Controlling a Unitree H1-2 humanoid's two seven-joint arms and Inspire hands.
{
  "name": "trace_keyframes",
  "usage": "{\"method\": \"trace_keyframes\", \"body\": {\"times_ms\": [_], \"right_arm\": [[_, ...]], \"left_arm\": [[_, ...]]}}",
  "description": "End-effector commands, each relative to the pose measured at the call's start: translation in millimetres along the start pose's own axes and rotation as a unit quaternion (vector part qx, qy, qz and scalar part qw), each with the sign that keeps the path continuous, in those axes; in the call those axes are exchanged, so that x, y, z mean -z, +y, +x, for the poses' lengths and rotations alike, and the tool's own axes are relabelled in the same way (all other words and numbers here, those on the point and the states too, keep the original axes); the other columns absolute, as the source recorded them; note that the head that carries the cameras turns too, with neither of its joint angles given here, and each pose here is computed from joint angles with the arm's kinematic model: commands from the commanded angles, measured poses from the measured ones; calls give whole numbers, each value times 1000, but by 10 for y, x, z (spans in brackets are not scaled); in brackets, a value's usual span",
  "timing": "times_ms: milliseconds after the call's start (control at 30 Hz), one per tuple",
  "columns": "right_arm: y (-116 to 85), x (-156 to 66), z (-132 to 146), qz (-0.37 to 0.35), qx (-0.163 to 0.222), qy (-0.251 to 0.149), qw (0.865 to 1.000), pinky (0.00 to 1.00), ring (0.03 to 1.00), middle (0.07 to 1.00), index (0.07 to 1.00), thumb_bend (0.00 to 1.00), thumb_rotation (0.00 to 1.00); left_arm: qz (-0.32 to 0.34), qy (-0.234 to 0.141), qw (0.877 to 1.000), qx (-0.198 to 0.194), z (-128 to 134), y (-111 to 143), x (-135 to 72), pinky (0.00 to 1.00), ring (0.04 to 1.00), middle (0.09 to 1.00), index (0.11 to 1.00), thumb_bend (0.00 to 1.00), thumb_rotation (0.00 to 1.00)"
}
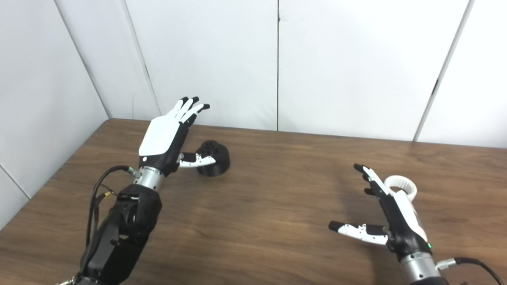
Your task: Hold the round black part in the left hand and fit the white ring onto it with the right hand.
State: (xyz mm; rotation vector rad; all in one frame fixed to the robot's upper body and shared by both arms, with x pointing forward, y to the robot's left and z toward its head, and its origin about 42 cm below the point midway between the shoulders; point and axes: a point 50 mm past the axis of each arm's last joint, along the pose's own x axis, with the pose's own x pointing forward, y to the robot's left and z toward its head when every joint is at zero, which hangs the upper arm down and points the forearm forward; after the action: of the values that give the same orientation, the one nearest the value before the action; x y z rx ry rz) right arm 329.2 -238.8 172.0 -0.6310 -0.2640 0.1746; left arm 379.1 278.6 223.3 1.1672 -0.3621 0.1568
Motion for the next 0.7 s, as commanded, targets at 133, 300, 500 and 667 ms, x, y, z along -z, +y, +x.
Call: {"method": "trace_keyframes", "body": {"times_ms": [133,300,500,667], "right_arm": [[-153,-166,121,-9,26,-49,998,844,933,960,929,889,341],[-166,-174,113,-7,26,-50,998,844,935,962,934,875,319],[-183,-173,101,-11,28,-49,998,828,923,958,930,878,315],[-207,-176,84,-13,28,-48,998,835,926,959,931,877,319]], "left_arm": [[47,3,999,-26,251,265,163,932,1000,1000,888,873,410],[62,16,998,-9,300,260,259,948,1000,1000,893,901,461],[76,44,996,22,342,179,372,955,1000,1000,897,928,477],[84,59,994,41,374,96,431,957,1000,1000,889,977,472]]}}
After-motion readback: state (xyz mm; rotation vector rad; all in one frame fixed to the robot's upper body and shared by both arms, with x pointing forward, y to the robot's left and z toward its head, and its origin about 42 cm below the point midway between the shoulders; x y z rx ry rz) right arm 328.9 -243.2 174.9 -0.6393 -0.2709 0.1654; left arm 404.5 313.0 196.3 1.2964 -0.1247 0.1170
